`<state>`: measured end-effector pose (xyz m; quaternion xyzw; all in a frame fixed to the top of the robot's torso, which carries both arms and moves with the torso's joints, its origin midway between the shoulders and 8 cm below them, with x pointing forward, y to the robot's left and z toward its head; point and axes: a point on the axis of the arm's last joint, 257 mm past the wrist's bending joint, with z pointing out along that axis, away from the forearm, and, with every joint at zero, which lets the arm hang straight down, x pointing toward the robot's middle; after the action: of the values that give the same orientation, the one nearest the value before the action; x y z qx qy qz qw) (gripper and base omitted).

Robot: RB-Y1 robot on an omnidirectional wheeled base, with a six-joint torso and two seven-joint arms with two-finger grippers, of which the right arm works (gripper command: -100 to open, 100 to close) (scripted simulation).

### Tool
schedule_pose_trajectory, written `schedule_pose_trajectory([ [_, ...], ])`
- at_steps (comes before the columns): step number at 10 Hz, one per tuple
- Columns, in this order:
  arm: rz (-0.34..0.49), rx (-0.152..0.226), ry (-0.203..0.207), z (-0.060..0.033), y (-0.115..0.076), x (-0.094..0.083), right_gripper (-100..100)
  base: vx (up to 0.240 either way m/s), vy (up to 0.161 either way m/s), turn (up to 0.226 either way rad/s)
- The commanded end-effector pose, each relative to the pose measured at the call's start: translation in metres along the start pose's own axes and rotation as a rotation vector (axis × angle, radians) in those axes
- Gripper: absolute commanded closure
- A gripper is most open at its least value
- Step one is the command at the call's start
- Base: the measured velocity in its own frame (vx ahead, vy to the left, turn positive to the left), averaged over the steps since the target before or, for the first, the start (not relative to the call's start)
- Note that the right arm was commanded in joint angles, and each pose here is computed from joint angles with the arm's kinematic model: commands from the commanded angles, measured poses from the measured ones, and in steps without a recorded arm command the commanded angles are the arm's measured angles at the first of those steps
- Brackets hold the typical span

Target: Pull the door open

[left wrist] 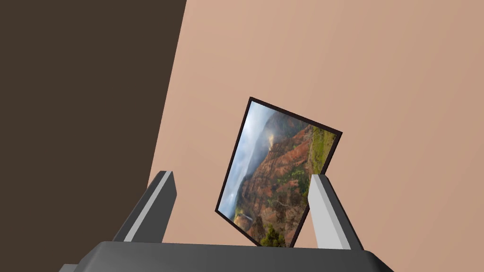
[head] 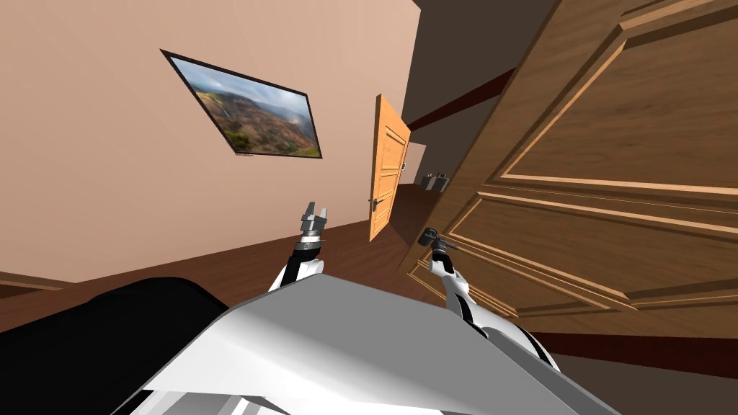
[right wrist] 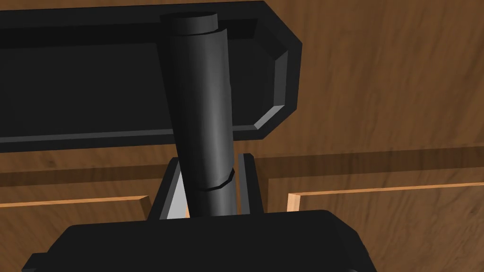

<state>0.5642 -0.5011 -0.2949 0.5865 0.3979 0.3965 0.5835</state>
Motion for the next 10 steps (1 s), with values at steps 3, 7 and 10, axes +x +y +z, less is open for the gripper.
schedule_pose_trajectory([
  [3,0.0,-0.002,0.024,0.0003,0.001,0.007,100,-0.174,-0.031,0.084],
  [7,-0.001,-0.004,0.067,0.0002,0.002,0.02,100,-0.193,-0.049,0.104],
  [10,-0.001,-0.005,0.097,-0.0003,0.002,0.029,100,-0.217,-0.054,0.104],
])
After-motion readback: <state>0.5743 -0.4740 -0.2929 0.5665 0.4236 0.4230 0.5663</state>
